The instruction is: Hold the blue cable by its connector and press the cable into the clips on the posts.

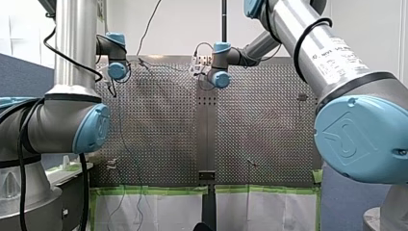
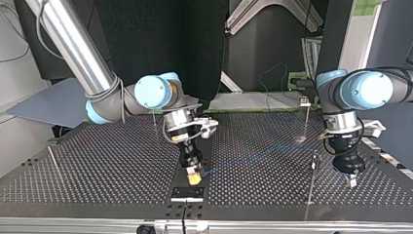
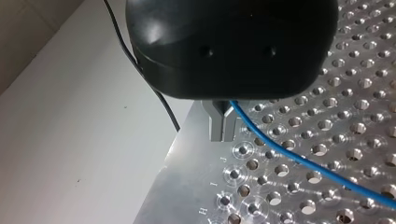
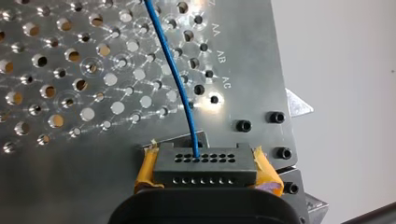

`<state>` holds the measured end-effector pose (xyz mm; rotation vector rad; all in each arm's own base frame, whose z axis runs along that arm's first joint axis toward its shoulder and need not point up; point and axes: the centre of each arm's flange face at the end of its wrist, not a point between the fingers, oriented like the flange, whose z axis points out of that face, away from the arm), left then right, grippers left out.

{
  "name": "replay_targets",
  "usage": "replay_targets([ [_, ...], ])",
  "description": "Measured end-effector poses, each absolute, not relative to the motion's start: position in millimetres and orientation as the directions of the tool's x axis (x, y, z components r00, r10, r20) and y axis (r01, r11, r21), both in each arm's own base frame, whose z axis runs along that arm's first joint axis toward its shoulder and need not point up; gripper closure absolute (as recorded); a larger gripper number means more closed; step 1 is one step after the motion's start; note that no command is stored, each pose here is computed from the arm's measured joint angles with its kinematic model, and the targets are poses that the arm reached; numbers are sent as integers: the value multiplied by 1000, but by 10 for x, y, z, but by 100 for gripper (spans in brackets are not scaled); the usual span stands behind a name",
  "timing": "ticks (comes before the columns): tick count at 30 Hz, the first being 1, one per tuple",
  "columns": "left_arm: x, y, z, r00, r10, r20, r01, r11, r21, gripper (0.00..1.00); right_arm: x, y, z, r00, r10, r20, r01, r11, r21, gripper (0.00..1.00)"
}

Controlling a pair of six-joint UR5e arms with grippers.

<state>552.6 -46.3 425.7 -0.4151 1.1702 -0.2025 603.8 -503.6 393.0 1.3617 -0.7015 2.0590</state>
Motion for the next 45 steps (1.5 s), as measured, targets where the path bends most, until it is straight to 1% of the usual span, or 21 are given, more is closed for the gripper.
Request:
replay_targets([
  [5,5528,-460,4257,383,-369,-847,-56,906,-420,100,6043,-5044,3964,-324,173,930,-702,-703,-114,100],
  [9,5529,-469,4257,379,-371,-847,-48,907,-419,100,6047,-5039,3966,-323,171,931,-701,-704,-114,100],
  [10,5529,-474,4256,378,-372,-848,-47,907,-419,83,6048,-5036,3964,-322,170,931,-701,-704,-114,100],
  [11,5528,-479,4255,377,-373,-848,-45,907,-419,70,6049,-5034,3961,-321,169,932,-701,-704,-114,100],
  [12,5527,-486,4254,375,-374,-848,-43,907,-419,70,6049,-5032,3959,-319,167,933,-701,-704,-114,100],
  [13,5527,-493,4253,374,-375,-849,-41,907,-419,63,6049,-5030,3957,-318,166,933,-701,-704,-114,100],
  [14,5527,-502,4252,372,-375,-849,-38,908,-418,54,6049,-5029,3955,-317,164,934,-701,-704,-114,100],
  [15,5526,-511,4250,369,-376,-850,-36,908,-417,54,6048,-5028,3952,-316,163,935,-701,-704,-114,100],
  [17,5523,-522,4245,364,-376,-852,-33,909,-415,39,6048,-5025,3948,-314,160,936,-701,-704,-115,100],
  [18,5521,-527,4241,360,-375,-854,-34,910,-414,39,6048,-5024,3945,-313,159,936,-701,-704,-115,100],
  [19,5518,-527,4237,358,-374,-856,-37,910,-413,25,6047,-5023,3944,-312,158,937,-701,-704,-115,100],
  [20,5515,-526,4231,354,-373,-858,-41,910,-413,16,6047,-5023,3943,-312,158,937,-701,-703,-115,100],
  [21,5509,-524,4221,350,-370,-861,-49,910,-412,16,6047,-5023,3942,-311,157,937,-701,-703,-115,100],
  [22,5505,-521,4214,347,-368,-863,-56,910,-410,3,6047,-5022,3942,-311,157,937,-701,-703,-115,100],
  [23,5500,-519,4207,343,-365,-866,-63,910,-409,0,6048,-5021,3941,-311,157,937,-701,-703,-115,100],
  [33,5390,-541,4129,289,-344,-893,-160,903,-399,0,6066,-4994,3935,-307,153,939,-699,-706,-114,100],
  [38,5284,-639,4161,260,-350,-900,-156,905,-397,0,6072,-4986,3928,-304,152,940,-699,-706,-112,100],
  [45,4981,-746,4128,199,-373,-906,-147,903,-403,0,6073,-4982,3925,-302,152,941,-700,-706,-111,100],
])
